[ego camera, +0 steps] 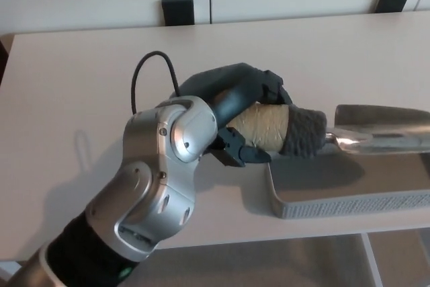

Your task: The robot walks towards a desk on which a shovel is kept on the left hand side and a container is kept on the right hand side. The robot picks up the shovel using its left hand and places it in the container.

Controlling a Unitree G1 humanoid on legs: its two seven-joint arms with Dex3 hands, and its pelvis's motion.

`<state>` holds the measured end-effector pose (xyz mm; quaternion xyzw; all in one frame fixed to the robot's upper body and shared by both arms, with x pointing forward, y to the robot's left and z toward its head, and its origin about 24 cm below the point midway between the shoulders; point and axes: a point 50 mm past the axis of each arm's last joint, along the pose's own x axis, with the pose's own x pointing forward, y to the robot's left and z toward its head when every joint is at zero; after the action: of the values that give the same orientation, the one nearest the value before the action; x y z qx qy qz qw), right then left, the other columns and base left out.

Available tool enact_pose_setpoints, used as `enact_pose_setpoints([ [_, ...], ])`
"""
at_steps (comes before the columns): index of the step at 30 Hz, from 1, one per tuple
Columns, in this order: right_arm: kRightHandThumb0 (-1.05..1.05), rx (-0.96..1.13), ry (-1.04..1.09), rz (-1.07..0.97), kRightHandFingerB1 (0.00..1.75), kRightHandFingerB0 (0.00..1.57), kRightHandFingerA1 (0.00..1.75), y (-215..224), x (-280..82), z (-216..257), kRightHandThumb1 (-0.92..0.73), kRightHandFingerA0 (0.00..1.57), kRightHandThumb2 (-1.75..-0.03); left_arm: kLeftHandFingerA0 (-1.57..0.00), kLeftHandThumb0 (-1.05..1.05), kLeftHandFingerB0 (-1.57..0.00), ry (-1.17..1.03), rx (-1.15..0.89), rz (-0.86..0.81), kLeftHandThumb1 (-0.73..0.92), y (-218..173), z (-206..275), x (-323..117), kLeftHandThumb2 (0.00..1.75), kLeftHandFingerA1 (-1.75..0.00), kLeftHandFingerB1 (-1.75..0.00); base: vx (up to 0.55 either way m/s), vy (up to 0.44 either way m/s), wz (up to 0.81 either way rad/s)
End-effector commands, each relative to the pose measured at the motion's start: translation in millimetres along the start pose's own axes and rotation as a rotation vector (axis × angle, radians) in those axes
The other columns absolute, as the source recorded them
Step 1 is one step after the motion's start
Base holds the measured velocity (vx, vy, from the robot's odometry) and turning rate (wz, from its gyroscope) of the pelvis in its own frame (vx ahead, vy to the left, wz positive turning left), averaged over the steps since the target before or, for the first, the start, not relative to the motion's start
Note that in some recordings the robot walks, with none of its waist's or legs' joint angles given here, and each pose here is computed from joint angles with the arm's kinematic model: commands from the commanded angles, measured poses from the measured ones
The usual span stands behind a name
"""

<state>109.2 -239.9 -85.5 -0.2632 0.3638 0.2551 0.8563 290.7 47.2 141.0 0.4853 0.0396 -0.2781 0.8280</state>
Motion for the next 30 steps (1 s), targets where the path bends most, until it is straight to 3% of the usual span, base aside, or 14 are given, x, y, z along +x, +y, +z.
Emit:
enact_pose_setpoints([
  [1,-0.45,-0.015,0.020,-0.003,0.40,0.44,0.51,-3.2,-3.3,-2.2,-0.69,0.63,-0.60,-1.02,-0.21,-0.49,0.008,0.014,-0.056,0.74,-5.4,3.0,-5.1,0.61,-1.11,-0.45,0.00,0.000,0.00],
  [6,-0.44,-0.031,0.014,-0.003,0.40,0.44,0.52,-4.6,-3.2,-0.1,-0.69,0.65,-0.60,-0.88,-0.21,-0.52,0.042,-0.001,-0.102,0.74,-9.2,2.1,-2.5,0.61,-0.91,-0.46,0.00,0.000,0.00],
  [12,-0.44,-0.030,0.013,-0.001,0.40,0.45,0.51,-4.3,-3.5,-0.4,-0.69,0.63,-0.60,-0.94,-0.21,-0.53,0.079,-0.009,-0.118,0.73,-14.2,-1.9,1.6,0.61,-1.09,-0.48,0.00,0.000,0.00],
  [13,-0.49,-0.032,0.017,-0.001,0.52,0.38,0.61,-4.3,-3.4,-0.3,-0.56,0.56,-0.85,-0.94,-0.21,-0.50,0.092,-0.010,-0.122,0.73,-15.2,-2.8,2.8,0.61,-1.08,-0.47,0.00,0.000,0.00],
  [14,-0.49,-0.036,0.020,-0.002,0.51,0.39,0.61,-4.1,-3.7,0.2,-0.56,0.56,-0.85,-0.96,-0.21,-0.52,0.097,-0.009,-0.124,0.72,-16.3,-3.5,3.6,0.61,-1.02,-0.48,0.00,0.000,0.00],
  [15,-0.44,-0.040,0.019,-0.002,0.40,0.45,0.51,-4.2,-3.8,0.3,-0.68,0.63,-0.60,-0.96,-0.19,-0.52,0.105,-0.012,-0.123,0.72,-17.2,-4.0,4.6,0.61,-1.01,-0.47,0.00,0.000,0.00],
  [16,-0.49,-0.040,0.018,0.000,0.52,0.39,0.61,-4.3,-3.8,0.2,-0.56,0.56,-0.85,-0.94,-0.17,-0.51,0.111,-0.016,-0.122,0.71,-18.6,-4.6,5.6,0.61,-1.02,-0.47,0.00,0.000,0.00],
  [18,-0.49,-0.035,0.021,0.002,0.51,0.39,0.60,-4.0,-4.1,0.6,-0.56,0.55,-0.85,-0.97,-0.17,-0.46,0.130,-0.016,-0.124,0.72,-20.3,-5.8,7.4,0.61,-1.00,-0.44,0.00,0.000,0.00],
  [19,-0.43,-0.043,0.021,0.003,0.40,0.45,0.50,-4.1,-4.0,0.9,-0.69,0.63,-0.60,-0.97,-0.17,-0.51,0.131,-0.014,-0.122,0.72,-20.9,-6.2,7.6,0.61,-0.96,-0.47,0.00,0.000,0.00],
  [20,-0.49,-0.047,0.021,0.004,0.51,0.39,0.60,-4.1,-3.9,1.0,-0.56,0.55,-0.85,-0.99,-0.19,-0.52,0.130,-0.003,-0.117,0.72,-21.5,-6.7,8.1,0.61,-0.94,-0.47,0.00,0.000,0.00],
  [25,-0.49,-0.056,0.021,0.008,0.52,0.39,0.61,-4.4,-3.3,0.9,-0.56,0.56,-0.86,-1.00,-0.18,-0.55,0.141,-0.013,-0.118,0.73,-23.8,-9.2,10.7,0.61,-0.96,-0.48,0.00,0.000,0.00],
  [26,-0.44,-0.056,0.021,0.008,0.40,0.45,0.52,-4.4,-3.3,1.0,-0.69,0.64,-0.60,-1.00,-0.18,-0.57,0.139,-0.019,-0.116,0.74,-25.0,-9.8,11.0,0.61,-0.95,-0.49,0.00,0.000,0.00],
  [29,-0.49,-0.062,0.020,0.010,0.51,0.39,0.61,-3.9,-3.9,1.5,-0.56,0.56,-0.85,-1.02,-0.19,-0.53,0.144,-0.028,-0.118,0.75,-27.2,-9.9,11.8,0.62,-0.89,-0.46,0.00,0.000,0.00],
  [30,-0.44,-0.063,0.018,0.009,0.40,0.44,0.51,-4.5,-3.2,1.9,-0.67,0.62,-0.60,-1.02,-0.21,-0.52,0.141,-0.031,-0.114,0.77,-27.1,-9.7,11.2,0.62,-0.89,-0.46,0.00,0.000,0.00],
])
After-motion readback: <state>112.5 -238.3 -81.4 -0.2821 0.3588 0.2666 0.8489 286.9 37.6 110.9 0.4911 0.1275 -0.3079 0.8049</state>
